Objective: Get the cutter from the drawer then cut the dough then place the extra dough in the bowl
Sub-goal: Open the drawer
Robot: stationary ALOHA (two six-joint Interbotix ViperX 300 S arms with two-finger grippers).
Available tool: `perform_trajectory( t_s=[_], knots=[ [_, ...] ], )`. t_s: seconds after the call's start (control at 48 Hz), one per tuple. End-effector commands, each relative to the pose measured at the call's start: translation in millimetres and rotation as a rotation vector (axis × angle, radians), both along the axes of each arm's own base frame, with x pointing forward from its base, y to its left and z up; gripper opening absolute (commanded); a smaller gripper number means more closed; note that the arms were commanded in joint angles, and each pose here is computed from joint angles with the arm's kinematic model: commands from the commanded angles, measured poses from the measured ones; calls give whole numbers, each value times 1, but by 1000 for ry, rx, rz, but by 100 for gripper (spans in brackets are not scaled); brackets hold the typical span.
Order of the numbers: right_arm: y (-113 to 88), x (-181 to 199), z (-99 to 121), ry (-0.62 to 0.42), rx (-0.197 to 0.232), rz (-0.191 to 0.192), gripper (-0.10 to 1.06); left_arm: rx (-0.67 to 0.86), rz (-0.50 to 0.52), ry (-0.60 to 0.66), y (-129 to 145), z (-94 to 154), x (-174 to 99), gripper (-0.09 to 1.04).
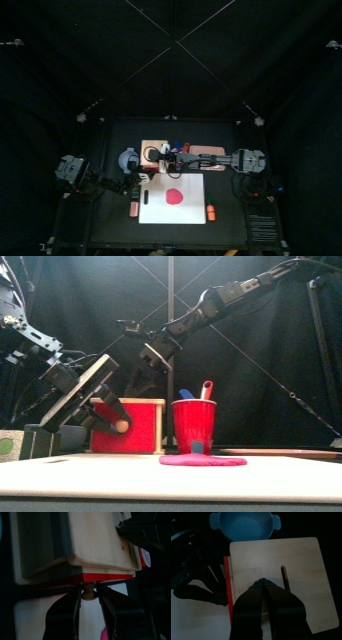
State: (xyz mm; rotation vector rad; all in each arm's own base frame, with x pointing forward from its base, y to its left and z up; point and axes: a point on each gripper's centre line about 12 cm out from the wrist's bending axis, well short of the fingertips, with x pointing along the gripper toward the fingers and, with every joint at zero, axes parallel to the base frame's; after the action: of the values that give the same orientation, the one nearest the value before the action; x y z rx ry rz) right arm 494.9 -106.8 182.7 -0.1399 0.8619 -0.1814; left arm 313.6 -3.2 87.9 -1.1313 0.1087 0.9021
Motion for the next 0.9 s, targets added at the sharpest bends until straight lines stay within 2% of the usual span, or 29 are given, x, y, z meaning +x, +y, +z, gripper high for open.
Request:
perform_trajectory(
  t_s=[0.021,0.396,0.896],
  knots=[
    [-1,-3,-10,39,10,-10,2,-12,-35,-11,-13,4,3,48],
    [-1,-2,-8,39,10,-11,2,-26,-53,-13,-25,4,2,48],
    [-1,-2,-11,43,14,-12,2,0,-82,-47,-24,28,5,48]
  ],
)
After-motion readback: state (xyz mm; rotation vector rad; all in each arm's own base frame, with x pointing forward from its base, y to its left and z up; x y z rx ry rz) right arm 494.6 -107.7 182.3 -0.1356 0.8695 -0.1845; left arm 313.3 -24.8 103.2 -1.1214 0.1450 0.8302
